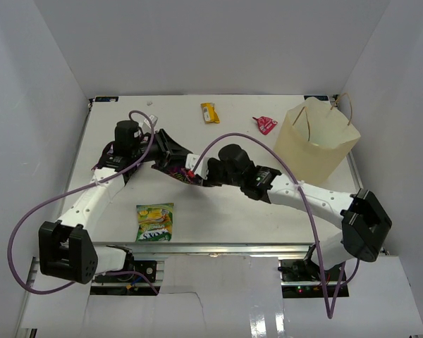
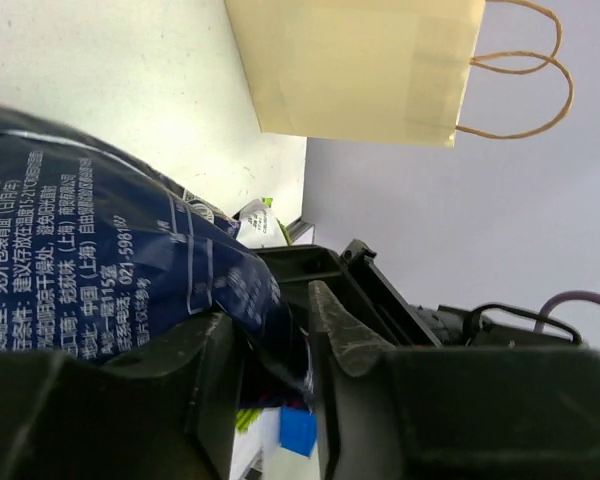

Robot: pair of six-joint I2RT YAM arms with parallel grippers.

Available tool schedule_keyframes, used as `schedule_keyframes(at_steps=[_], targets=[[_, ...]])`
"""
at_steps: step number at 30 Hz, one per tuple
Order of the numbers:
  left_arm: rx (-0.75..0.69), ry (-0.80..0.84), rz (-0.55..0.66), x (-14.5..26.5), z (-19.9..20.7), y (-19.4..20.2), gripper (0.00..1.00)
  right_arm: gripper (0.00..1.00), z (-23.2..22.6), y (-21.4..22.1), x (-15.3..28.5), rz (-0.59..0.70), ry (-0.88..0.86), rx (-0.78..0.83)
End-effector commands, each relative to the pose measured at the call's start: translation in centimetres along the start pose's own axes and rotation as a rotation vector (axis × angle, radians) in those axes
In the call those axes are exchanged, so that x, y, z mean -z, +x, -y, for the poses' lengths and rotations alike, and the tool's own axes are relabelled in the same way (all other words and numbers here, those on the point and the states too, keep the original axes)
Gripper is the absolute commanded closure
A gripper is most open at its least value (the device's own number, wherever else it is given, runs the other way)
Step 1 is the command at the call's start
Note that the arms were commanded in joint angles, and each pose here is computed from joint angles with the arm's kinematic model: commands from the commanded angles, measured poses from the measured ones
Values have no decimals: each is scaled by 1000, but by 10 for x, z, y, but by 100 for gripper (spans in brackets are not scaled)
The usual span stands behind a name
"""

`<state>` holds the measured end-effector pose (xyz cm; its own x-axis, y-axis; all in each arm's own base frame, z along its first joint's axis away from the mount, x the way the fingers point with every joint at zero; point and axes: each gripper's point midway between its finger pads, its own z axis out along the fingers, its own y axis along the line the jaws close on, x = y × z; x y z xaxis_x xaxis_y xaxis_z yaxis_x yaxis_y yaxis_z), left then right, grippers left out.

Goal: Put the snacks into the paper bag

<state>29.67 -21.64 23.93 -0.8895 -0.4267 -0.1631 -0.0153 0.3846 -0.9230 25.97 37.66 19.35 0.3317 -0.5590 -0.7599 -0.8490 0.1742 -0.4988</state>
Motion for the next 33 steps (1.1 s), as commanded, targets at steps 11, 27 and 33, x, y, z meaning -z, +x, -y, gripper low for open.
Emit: schedule_keyframes(at_steps=[11,27,33], targets=[[-362,0,365,80,101,-56,27,92,69,-72,79,261,-136,-160],[-417,-97,472,92,39,-36,23,92,275,-172,296,472,489,-100],[-432,-123,459,88,26,-36,23,92,322,-136,384,345,820,-79]])
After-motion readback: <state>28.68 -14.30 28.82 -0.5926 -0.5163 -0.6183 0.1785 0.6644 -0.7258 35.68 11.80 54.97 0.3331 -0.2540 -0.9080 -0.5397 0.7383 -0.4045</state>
